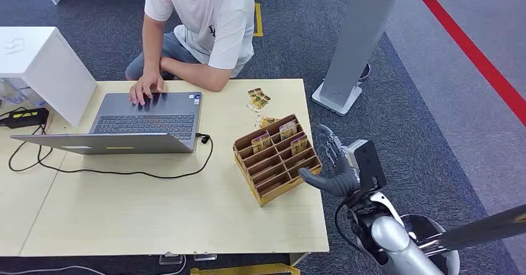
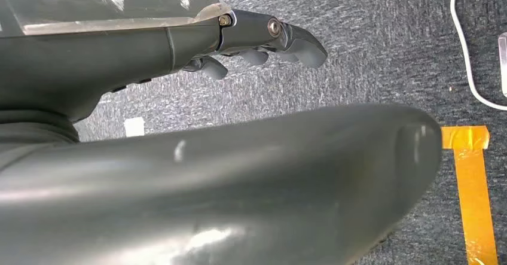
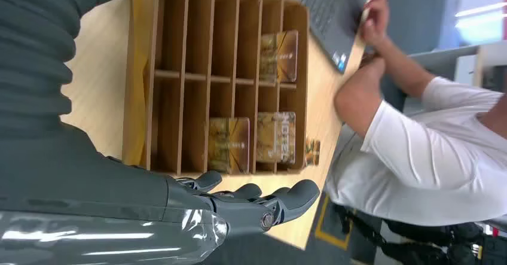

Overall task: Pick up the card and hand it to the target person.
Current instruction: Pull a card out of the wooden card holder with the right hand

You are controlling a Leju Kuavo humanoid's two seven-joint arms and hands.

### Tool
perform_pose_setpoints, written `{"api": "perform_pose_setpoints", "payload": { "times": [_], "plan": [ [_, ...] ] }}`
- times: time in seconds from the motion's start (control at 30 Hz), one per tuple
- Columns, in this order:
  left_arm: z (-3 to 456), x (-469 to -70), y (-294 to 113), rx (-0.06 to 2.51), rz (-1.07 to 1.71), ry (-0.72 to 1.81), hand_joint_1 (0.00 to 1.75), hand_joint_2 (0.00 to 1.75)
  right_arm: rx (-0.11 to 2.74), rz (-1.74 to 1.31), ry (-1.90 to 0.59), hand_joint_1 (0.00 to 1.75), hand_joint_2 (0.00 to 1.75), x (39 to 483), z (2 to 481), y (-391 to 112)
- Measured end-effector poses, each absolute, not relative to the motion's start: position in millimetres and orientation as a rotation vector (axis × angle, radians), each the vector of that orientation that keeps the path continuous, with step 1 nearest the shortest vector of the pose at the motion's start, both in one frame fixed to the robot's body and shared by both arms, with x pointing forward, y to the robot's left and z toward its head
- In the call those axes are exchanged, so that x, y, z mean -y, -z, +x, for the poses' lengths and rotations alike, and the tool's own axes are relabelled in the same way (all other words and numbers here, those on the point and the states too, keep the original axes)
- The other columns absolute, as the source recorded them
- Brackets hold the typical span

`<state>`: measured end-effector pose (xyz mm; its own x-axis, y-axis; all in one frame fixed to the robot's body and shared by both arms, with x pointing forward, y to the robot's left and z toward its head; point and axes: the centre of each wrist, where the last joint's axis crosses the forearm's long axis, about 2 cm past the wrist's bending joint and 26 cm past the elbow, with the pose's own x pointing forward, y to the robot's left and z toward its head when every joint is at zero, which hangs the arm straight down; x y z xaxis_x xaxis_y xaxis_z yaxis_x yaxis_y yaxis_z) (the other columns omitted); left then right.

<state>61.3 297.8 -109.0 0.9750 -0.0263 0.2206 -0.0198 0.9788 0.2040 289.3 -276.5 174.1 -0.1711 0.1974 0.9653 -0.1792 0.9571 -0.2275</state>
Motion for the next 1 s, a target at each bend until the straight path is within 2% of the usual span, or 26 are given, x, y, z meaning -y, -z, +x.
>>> {"api": "perform_pose_setpoints", "payload": {
  "times": [0.27, 0.43, 0.53, 0.6, 0.67, 0.77, 0.87, 0.9, 1.0],
  "plan": [
    [61, -297, 109, 0.239, 0.193, 0.011, 0.00, 0.00, 1.724, -0.361, -0.557, 0.00, 1.75, 272, 305, -197],
    [61, -297, 109, 0.241, 0.184, 0.020, 0.00, 0.00, 1.717, -0.709, -0.756, 0.02, 1.75, 268, 312, -211],
    [61, -298, 109, 0.244, 0.181, 0.021, 0.00, 0.00, 1.696, -0.904, -0.886, 0.14, 1.75, 265, 316, -215],
    [61, -299, 109, 0.247, 0.179, 0.021, 0.00, 0.00, 1.679, -0.997, -0.957, 0.31, 1.75, 263, 318, -217],
    [61, -300, 109, 0.251, 0.179, 0.022, 0.00, 0.00, 1.658, -1.085, -1.031, 0.57, 1.75, 261, 321, -217],
    [61, -301, 109, 0.255, 0.177, 0.022, 0.00, 0.00, 1.624, -1.200, -1.131, 0.75, 1.75, 259, 325, -216],
    [61, -302, 109, 0.257, 0.175, 0.023, 0.00, 0.00, 1.597, -1.261, -1.205, 1.03, 1.75, 257, 329, -212],
    [61, -302, 109, 0.258, 0.174, 0.023, 0.00, 0.00, 1.590, -1.273, -1.226, 1.06, 1.75, 257, 330, -210],
    [61, -302, 109, 0.260, 0.174, 0.023, 0.00, 0.00, 1.572, -1.290, -1.278, 0.99, 1.75, 257, 334, -204]
  ]
}}
